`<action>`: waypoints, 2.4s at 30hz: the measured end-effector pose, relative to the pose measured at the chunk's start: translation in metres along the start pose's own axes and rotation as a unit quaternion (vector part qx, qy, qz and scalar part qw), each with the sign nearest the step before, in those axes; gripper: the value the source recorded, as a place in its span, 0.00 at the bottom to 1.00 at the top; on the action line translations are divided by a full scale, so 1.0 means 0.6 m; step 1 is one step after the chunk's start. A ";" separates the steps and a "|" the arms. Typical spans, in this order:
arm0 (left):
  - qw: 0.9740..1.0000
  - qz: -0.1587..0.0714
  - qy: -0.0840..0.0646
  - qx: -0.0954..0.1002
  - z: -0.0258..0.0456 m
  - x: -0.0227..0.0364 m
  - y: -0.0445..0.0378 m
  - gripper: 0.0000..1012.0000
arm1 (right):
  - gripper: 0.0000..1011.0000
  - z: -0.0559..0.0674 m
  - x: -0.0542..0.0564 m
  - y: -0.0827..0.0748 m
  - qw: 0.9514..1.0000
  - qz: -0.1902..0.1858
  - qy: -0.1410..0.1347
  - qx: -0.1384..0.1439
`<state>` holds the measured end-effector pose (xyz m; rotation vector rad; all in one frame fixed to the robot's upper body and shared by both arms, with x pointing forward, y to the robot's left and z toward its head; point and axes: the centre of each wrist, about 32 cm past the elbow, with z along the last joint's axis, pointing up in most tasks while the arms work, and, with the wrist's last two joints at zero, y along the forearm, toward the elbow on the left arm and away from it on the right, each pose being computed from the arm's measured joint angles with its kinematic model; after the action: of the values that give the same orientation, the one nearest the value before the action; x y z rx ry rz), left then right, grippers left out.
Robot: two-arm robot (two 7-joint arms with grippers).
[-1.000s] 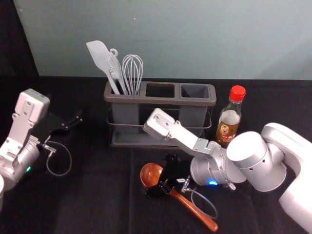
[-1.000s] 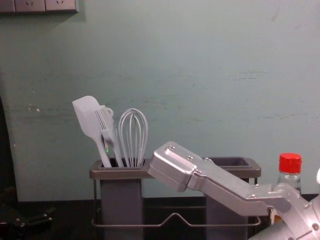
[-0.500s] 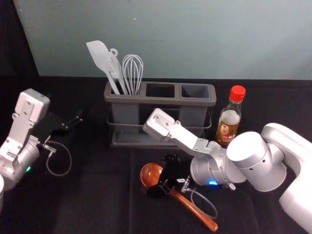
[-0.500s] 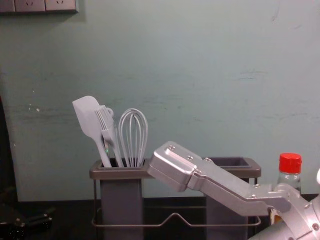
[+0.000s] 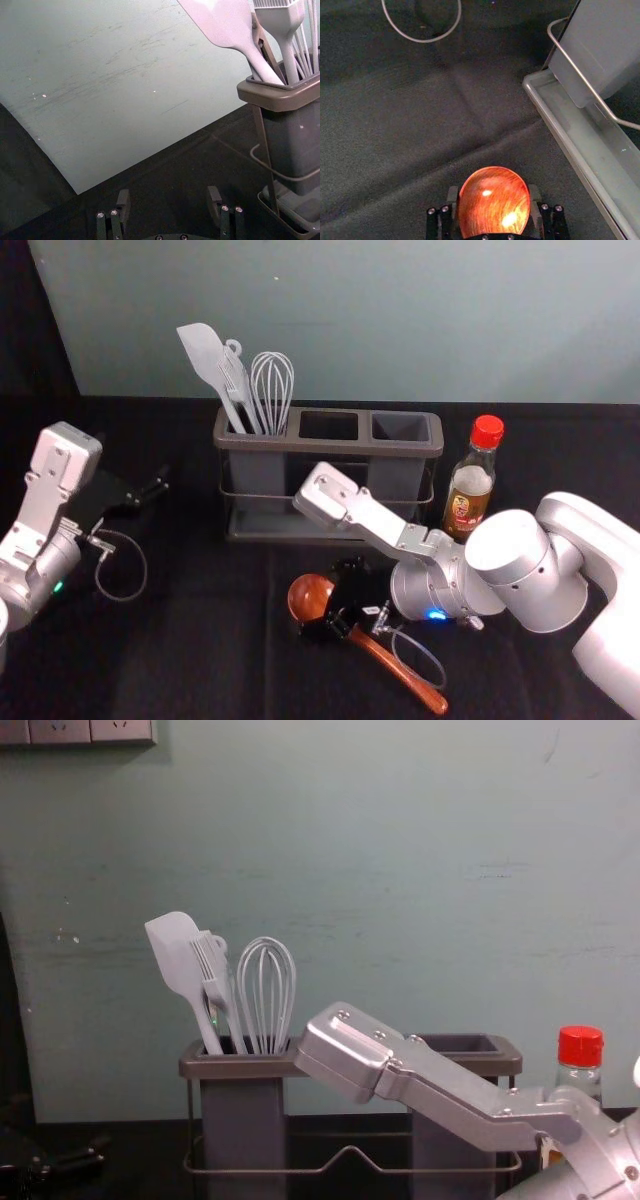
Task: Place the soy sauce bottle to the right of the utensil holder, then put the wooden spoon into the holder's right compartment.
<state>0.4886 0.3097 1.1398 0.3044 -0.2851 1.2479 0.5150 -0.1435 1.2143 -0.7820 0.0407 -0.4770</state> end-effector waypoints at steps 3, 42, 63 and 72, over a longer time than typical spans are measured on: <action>1.000 0.000 0.000 0.000 0.000 0.0000 0.000 0.99 | 0.83 0.000 0.000 0.000 1.000 0.000 0.000 0.000; 1.000 0.000 0.000 0.000 0.000 0.0000 0.000 0.99 | 0.83 -0.017 0.081 -0.161 0.893 -0.077 -0.118 0.428; 1.000 0.000 0.000 0.000 0.000 0.0000 0.000 0.99 | 0.83 0.022 0.187 -0.139 0.856 -0.124 -0.149 0.479; 1.000 0.000 0.000 0.000 0.000 0.0000 0.000 0.99 | 0.83 0.026 0.215 -0.112 0.863 -0.131 -0.136 0.468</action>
<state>0.4886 0.3097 1.1398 0.3045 -0.2850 1.2479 0.6070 -0.2292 1.2897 0.1239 -0.5388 -0.5624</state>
